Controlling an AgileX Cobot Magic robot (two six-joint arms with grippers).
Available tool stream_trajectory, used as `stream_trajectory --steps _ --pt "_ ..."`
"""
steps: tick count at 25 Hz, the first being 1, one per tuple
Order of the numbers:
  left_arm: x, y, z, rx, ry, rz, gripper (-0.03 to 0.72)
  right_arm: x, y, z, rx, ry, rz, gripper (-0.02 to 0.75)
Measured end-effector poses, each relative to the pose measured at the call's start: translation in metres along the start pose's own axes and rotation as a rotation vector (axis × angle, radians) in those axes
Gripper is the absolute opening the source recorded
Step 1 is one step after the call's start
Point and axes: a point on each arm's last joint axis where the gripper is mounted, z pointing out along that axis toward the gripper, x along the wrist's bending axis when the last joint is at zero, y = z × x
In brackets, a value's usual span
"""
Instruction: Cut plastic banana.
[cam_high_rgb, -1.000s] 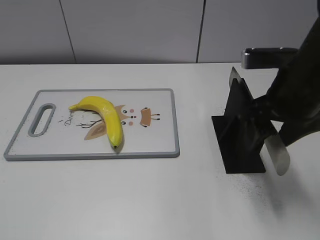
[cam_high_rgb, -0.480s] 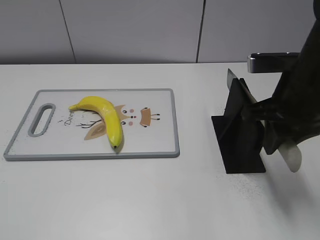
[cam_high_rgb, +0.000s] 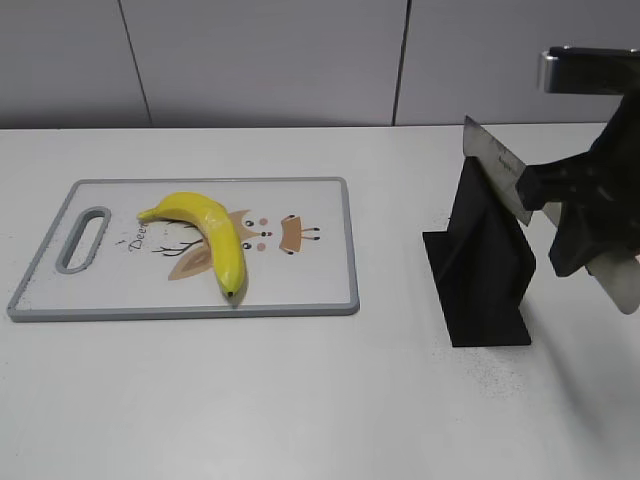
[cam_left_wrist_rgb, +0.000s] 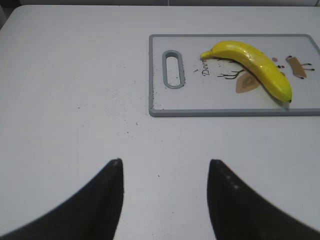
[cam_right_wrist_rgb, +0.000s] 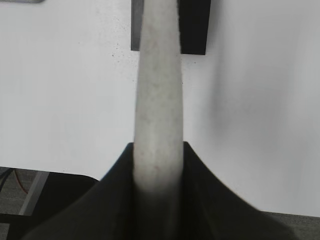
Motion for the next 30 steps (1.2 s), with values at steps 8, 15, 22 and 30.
stream_trajectory --steps 8,15,22,30 --pt "0.0 0.0 0.0 0.0 0.0 0.0 0.525 -0.001 0.003 -0.042 -0.075 -0.021 -0.019 0.162" --pt "0.0 0.0 0.0 0.0 0.0 0.0 0.525 0.004 0.023 -0.09 -0.246 -0.023 -0.038 0.162" --pt "0.0 0.0 0.0 -0.001 0.002 0.001 0.525 0.007 0.03 -0.118 -0.342 -0.006 -0.074 0.162" --pt "0.006 0.052 0.003 0.014 0.001 0.081 0.525 0.013 0.047 -0.115 -0.33 -0.046 -0.326 0.162"
